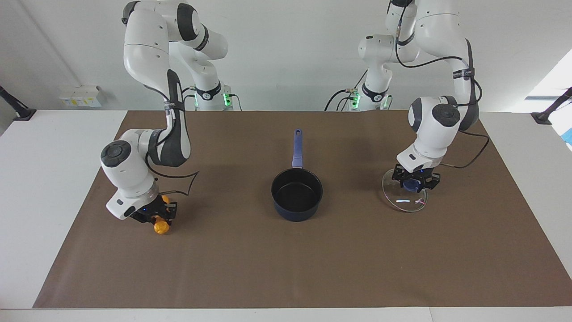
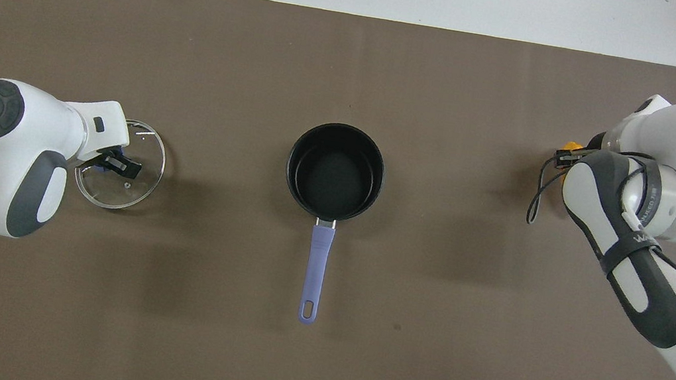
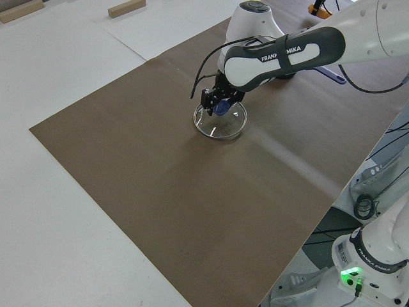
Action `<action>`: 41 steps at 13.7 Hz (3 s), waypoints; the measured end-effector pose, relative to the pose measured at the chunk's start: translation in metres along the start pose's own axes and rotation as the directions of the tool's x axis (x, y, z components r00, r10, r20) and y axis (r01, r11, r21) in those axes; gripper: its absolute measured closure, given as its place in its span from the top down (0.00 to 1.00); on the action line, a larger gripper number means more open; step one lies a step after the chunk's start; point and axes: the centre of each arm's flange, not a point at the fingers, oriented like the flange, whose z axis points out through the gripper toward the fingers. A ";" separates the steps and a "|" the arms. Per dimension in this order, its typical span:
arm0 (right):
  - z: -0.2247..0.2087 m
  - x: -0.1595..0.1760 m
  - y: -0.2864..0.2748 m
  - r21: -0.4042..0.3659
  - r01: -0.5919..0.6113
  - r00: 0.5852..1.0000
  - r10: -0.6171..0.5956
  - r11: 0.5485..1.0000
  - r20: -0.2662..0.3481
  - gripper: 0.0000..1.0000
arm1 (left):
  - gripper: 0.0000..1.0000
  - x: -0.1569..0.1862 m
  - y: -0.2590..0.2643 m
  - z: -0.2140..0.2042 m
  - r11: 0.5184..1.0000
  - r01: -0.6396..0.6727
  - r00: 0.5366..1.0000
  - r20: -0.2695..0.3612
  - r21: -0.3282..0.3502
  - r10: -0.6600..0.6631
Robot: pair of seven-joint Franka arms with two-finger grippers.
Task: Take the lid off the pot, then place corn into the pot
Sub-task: 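Lower the lid with the left gripper while the right gripper carries the corn, then release the lid with the left gripper while the right gripper lowers the corn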
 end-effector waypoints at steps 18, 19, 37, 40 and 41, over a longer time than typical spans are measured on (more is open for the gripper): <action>-0.154 -0.014 -0.325 0.045 -0.135 0.991 0.136 0.990 -0.012 0.41 | 1.00 0.024 -0.060 -0.068 0.973 0.197 0.980 0.007 -0.118 -0.198; -0.147 -0.017 -0.337 0.042 -0.145 0.989 0.145 0.989 -0.001 0.41 | 1.00 0.023 -0.069 -0.080 0.970 0.209 0.978 0.031 -0.125 -0.207; -0.045 -0.008 -0.437 0.041 -0.172 0.985 0.171 0.984 0.035 0.41 | 1.00 -0.029 -0.082 -0.274 0.876 0.466 0.878 0.185 -0.124 -0.441; -0.039 -0.001 -0.428 0.044 -0.188 0.982 0.187 0.981 0.033 0.41 | 1.00 -0.027 -0.082 -0.269 0.874 0.470 0.874 0.198 -0.123 -0.443; -0.036 0.001 -0.426 0.046 -0.192 0.981 0.191 0.980 0.033 0.41 | 1.00 -0.026 -0.080 -0.267 0.876 0.467 0.876 0.201 -0.120 -0.439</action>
